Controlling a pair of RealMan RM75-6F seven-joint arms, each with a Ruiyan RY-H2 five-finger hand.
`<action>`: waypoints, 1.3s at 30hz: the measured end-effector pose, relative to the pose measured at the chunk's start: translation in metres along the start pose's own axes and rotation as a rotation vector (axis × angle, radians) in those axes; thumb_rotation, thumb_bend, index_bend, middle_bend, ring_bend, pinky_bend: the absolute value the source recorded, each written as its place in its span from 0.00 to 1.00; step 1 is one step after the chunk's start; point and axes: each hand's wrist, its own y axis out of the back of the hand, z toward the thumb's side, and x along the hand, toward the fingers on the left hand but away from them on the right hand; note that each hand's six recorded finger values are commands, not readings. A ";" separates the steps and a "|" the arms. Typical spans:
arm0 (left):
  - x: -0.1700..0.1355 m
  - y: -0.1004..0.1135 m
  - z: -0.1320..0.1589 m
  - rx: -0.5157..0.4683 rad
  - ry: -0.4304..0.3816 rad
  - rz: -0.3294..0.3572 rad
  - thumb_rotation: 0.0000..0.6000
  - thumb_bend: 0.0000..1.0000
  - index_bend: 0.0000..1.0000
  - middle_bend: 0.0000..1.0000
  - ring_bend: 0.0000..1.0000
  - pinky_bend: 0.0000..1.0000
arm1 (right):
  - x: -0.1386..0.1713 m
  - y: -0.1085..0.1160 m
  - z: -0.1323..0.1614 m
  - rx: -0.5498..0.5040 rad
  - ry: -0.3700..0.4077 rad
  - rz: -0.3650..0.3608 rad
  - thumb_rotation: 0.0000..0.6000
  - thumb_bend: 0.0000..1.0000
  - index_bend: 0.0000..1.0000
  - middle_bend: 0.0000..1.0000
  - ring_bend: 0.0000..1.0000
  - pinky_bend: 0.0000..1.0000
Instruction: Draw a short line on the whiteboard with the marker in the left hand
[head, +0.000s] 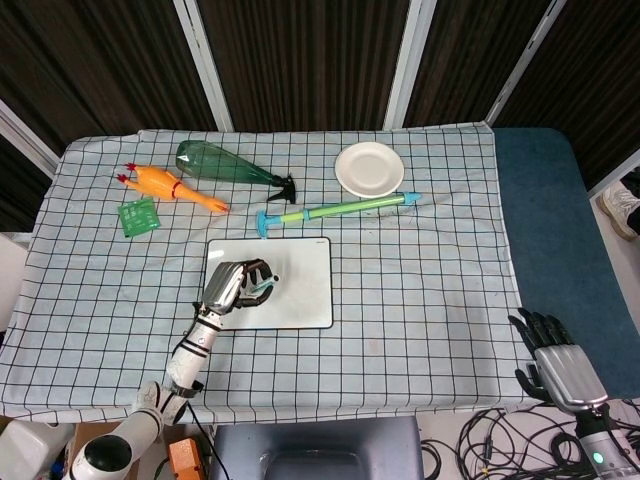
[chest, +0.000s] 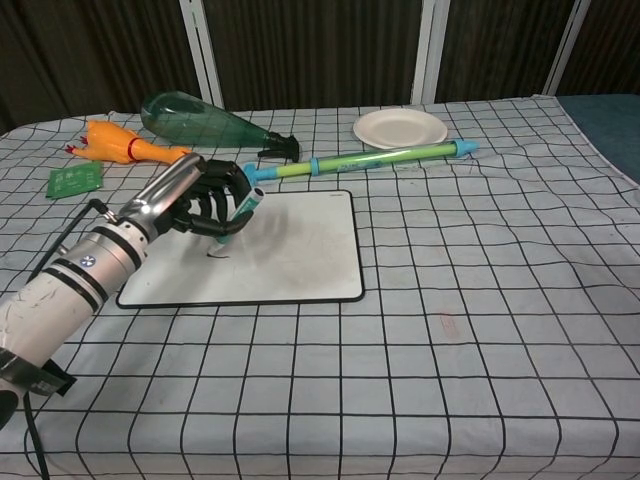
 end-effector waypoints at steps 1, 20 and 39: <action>0.000 0.001 -0.002 0.002 0.004 -0.001 1.00 0.58 0.76 0.73 0.60 0.70 | 0.000 0.000 0.000 -0.001 0.000 0.000 1.00 0.33 0.00 0.00 0.00 0.08; -0.003 0.017 -0.018 0.038 0.040 0.012 1.00 0.58 0.76 0.73 0.60 0.70 | 0.001 0.001 0.000 -0.003 -0.002 -0.006 1.00 0.33 0.00 0.00 0.00 0.08; -0.012 0.077 0.004 0.154 -0.136 0.190 1.00 0.58 0.76 0.73 0.60 0.70 | 0.002 0.000 0.001 0.002 0.006 -0.001 1.00 0.33 0.00 0.00 0.00 0.08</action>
